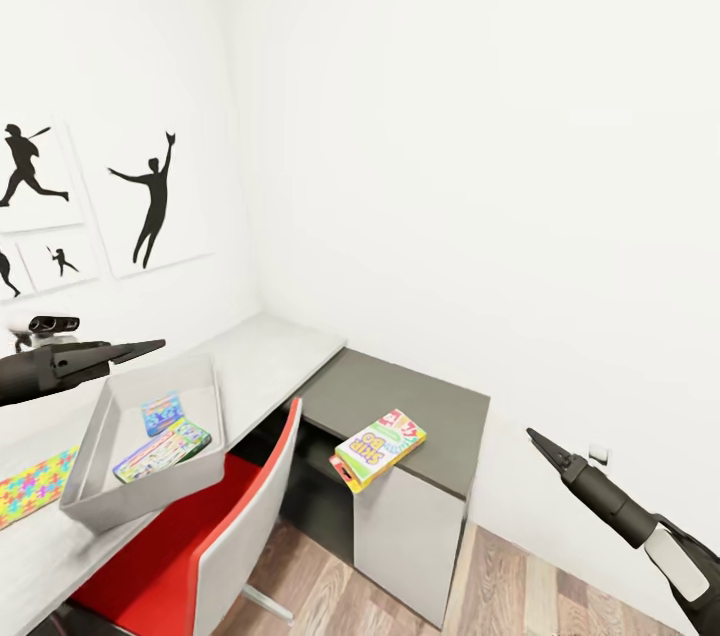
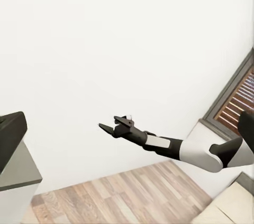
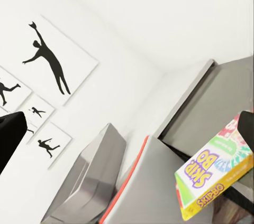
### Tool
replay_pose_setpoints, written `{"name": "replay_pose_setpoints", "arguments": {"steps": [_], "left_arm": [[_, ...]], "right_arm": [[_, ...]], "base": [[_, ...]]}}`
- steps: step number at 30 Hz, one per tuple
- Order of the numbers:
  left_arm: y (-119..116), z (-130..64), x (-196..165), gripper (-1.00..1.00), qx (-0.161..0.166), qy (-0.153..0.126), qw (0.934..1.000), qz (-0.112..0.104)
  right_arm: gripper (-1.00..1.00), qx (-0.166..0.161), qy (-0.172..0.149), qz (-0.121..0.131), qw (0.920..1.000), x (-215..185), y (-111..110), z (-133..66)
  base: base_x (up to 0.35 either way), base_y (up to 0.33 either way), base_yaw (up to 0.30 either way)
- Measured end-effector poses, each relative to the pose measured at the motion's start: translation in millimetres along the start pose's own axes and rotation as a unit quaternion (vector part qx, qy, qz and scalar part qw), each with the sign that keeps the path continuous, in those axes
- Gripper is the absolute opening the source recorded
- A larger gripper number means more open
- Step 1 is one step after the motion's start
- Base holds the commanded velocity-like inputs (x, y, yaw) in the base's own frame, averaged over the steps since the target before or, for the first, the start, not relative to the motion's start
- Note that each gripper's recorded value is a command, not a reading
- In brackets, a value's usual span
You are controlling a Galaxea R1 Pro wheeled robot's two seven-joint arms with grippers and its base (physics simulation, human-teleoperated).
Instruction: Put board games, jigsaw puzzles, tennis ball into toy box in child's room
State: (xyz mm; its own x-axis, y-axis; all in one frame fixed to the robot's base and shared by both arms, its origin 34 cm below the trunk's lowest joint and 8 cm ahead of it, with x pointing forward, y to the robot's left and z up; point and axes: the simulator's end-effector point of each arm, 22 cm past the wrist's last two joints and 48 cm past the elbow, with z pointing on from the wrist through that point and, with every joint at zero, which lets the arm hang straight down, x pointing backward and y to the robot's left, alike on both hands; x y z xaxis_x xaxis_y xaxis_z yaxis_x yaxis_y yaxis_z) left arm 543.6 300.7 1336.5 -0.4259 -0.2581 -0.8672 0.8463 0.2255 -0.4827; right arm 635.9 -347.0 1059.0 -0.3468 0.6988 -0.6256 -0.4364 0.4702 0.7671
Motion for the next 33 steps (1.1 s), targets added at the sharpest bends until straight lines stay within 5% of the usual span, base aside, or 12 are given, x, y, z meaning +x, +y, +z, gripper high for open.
{"name": "replay_pose_setpoints", "arguments": {"steps": [15, 33], "left_arm": [[-8.4, -0.9, -3.7, 1.00, 0.002, -0.002, 1.0000, 0.008], [-15.1, -2.0, -6.8, 1.00, 0.004, -0.003, 0.9999, 0.014]], "right_arm": [[1.00, -0.005, -0.004, -0.004, 1.0000, -5.9, 7.0, 0.5], [1.00, 0.031, -0.008, -0.005, 0.9995, -9.8, -5.3, 0.2]], "base": [[-0.114, -0.134, -0.201], [-0.130, 0.084, -0.119]]}}
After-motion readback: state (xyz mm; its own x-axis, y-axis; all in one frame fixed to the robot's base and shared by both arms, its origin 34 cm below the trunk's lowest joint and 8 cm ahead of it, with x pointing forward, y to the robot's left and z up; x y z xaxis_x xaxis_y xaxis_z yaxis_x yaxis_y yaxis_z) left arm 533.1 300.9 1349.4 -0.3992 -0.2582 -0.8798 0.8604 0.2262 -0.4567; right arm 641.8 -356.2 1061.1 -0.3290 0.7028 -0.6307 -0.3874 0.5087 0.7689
